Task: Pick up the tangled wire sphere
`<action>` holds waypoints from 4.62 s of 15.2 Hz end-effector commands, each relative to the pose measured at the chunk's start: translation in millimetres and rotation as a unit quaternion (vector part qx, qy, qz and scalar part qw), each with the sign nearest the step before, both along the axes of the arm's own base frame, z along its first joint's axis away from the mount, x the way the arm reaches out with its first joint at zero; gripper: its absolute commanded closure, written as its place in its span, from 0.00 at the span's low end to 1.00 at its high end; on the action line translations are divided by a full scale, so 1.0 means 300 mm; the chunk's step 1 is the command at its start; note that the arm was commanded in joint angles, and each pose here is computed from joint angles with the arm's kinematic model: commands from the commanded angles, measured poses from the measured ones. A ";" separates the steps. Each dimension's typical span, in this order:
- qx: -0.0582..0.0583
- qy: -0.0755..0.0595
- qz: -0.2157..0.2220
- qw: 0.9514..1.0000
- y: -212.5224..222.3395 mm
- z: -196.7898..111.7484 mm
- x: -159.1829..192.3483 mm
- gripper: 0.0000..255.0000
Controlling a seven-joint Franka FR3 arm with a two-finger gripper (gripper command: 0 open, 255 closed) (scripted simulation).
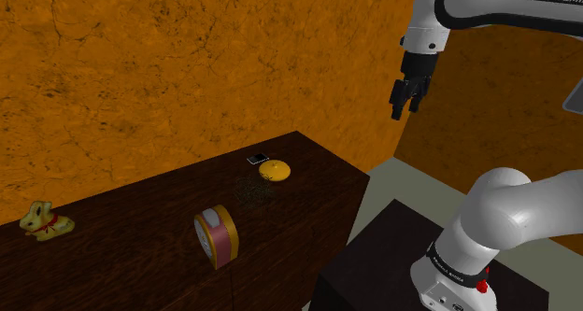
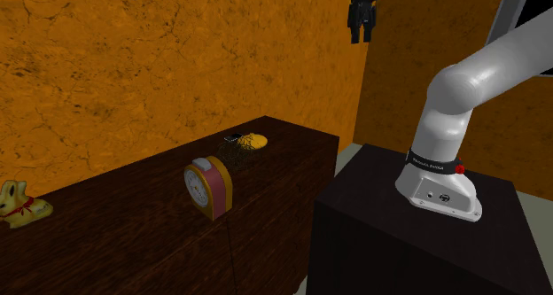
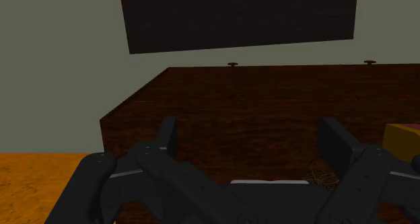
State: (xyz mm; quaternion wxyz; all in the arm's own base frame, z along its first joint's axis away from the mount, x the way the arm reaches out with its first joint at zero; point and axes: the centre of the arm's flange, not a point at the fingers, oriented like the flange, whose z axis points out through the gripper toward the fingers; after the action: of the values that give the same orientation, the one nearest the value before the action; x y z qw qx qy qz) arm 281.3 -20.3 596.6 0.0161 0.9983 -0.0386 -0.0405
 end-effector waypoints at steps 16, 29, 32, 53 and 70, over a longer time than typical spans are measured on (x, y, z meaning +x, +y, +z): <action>-0.048 -0.050 0.085 0.994 0.312 -0.469 0.329 0.00; -0.089 -0.093 0.159 0.979 0.591 -0.874 0.608 0.00; -0.099 -0.103 0.175 0.974 0.656 -0.967 0.672 0.00; -0.118 -0.123 0.209 0.963 0.790 -1.287 0.799 1.00; -0.118 -0.123 0.209 0.963 0.789 -1.077 0.798 1.00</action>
State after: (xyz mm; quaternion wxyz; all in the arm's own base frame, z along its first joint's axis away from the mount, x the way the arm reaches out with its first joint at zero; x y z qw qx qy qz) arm 520.4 216.3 266.3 0.1369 0.9726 0.1645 0.0904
